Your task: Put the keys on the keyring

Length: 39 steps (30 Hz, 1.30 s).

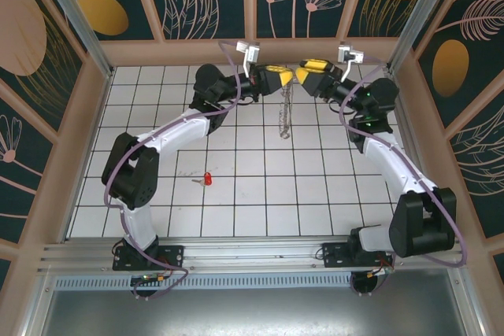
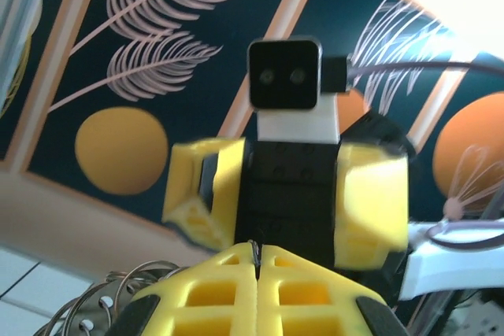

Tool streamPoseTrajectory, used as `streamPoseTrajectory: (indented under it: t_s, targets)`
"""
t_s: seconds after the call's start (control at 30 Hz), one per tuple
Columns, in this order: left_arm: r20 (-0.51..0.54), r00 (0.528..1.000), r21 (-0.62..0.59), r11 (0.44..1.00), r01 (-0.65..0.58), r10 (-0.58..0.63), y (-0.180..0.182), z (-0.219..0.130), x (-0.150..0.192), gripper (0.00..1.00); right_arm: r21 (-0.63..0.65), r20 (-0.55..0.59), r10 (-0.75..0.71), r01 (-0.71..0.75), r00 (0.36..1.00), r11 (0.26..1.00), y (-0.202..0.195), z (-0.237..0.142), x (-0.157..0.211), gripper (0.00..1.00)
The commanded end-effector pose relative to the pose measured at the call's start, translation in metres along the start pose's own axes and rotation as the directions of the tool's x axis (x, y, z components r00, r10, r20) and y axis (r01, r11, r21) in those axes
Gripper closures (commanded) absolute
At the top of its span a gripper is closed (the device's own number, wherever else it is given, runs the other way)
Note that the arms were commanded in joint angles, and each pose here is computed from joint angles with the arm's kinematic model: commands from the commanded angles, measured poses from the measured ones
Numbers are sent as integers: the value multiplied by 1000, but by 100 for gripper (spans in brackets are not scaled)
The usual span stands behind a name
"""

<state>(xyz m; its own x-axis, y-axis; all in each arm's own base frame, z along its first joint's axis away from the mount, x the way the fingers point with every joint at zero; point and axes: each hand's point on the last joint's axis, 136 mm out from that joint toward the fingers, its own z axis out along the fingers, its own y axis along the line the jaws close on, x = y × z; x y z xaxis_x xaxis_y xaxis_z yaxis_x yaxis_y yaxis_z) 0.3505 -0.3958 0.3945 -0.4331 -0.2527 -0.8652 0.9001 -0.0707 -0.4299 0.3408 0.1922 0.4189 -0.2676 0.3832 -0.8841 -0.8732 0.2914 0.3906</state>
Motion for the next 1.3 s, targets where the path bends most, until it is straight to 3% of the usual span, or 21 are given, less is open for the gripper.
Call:
streamPoseTrajectory:
  t_s: [0.0,0.43,0.67,1.27]
  targets:
    - [-75,977,-5,980,-199,198,-27,2,-22,100,30,0,-52,52,999,998,11,-15,-11,44]
    - [-293,912,47,957,-287,288,-23,-5,-20,100,-17,-168,-84,82,982,996,21,-25,18,49]
    - [-320,906,118,960,-252,277,-31,-7,-18,100,-94,-209,-101,83,973,992,28,-22,21,51]
    - [-323,915,156,967,-201,243,-35,-9,-13,100,-172,-210,-121,85,970,981,37,-2,21,56]
